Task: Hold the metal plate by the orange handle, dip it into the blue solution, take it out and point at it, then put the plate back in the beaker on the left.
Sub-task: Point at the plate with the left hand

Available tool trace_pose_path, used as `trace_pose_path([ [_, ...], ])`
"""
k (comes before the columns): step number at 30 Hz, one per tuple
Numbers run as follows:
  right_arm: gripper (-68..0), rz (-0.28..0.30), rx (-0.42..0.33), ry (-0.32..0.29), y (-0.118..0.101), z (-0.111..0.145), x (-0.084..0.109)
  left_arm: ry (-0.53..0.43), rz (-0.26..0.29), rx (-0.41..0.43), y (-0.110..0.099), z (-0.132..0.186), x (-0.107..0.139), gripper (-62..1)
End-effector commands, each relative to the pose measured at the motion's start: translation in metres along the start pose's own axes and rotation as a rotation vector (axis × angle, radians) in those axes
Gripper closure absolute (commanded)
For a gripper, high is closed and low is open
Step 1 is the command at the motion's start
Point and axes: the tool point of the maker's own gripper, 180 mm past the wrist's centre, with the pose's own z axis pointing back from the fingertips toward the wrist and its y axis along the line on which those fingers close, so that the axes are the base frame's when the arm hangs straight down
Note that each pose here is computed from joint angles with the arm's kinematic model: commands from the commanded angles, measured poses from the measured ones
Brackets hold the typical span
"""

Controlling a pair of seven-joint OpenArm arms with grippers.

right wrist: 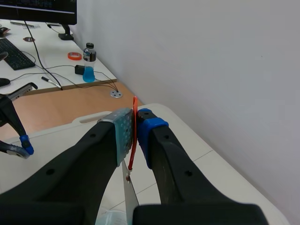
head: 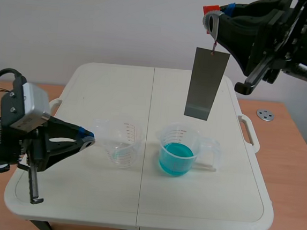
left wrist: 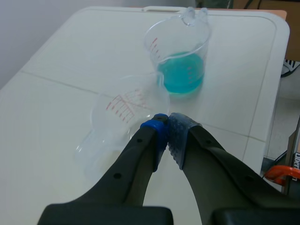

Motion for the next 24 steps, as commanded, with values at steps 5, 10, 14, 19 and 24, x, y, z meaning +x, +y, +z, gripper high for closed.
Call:
trace_pose_path([
  [5, -1.3, 0.014, -0.006, -0.044, -0.004, -0.001, 0.014, 0.0, -0.021, -0.024, -0.001, -0.023, 0.01, -3.0],
  [10, -1.3, 0.013, -0.006, -0.045, -0.004, -0.001, 0.014, -0.013, -0.037, -0.029, 0.002, -0.041, 0.022, -3.0],
  [14, -1.3, 0.013, -0.006, -0.044, -0.004, -0.001, 0.014, -0.002, -0.046, -0.018, 0.006, -0.052, 0.027, -3.0],
  [19, -1.3, 0.013, -0.006, -0.041, -0.004, -0.001, 0.013, 0.009, -0.064, 0.011, 0.012, -0.066, 0.033, -3.0],
  [24, -1.3, 0.013, -0.006, -0.041, -0.004, -0.001, 0.013, 0.005, -0.078, 0.016, 0.014, -0.079, 0.042, -3.0],
])
